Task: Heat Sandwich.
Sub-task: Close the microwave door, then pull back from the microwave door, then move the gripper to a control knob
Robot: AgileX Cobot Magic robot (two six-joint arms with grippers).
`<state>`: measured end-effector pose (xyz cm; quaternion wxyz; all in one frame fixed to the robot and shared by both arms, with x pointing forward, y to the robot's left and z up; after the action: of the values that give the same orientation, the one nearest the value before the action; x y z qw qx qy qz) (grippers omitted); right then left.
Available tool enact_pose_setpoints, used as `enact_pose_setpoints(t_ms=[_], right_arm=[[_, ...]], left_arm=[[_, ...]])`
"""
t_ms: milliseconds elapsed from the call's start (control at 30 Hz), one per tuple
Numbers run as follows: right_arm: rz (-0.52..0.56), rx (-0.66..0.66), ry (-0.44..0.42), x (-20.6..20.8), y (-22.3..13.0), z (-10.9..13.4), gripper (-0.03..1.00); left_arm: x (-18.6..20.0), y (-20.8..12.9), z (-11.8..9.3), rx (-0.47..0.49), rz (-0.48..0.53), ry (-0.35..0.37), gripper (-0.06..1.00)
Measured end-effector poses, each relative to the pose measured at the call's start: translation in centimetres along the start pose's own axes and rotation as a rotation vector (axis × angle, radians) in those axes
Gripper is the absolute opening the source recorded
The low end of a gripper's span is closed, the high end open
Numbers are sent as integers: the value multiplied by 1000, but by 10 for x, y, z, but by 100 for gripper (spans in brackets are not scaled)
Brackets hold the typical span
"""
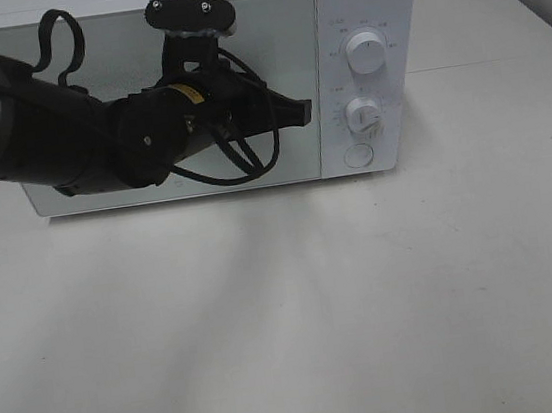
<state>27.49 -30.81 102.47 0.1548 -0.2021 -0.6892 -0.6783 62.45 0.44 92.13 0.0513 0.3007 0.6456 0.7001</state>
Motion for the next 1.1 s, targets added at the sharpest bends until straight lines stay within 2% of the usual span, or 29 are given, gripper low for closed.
enact_pose_setpoints(t_ms=[700, 867, 1100], right_arm=[[0, 0, 0, 0, 0, 0, 75], [0, 0, 1, 0, 0, 0, 75], [0, 0, 1, 0, 0, 0, 75]], left_arm=[[13, 16, 4, 47, 34, -13, 0], [29, 21, 9, 46, 8, 4, 0], [57, 7, 12, 51, 70, -3, 0]])
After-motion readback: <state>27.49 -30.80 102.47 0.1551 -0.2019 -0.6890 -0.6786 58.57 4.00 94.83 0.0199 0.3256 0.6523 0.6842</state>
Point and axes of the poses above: a point on each arm's last joint axis where the gripper is mounted, x pointing back along that axis away from the gripper, z along the wrist's bending axis when the last joint is at zero, y = z × x, the point moved 5 cm from there along -x, pointing out along that axis toward the gripper, and after that the axes turned 2 degrees about -x, right-handed, at the moved point
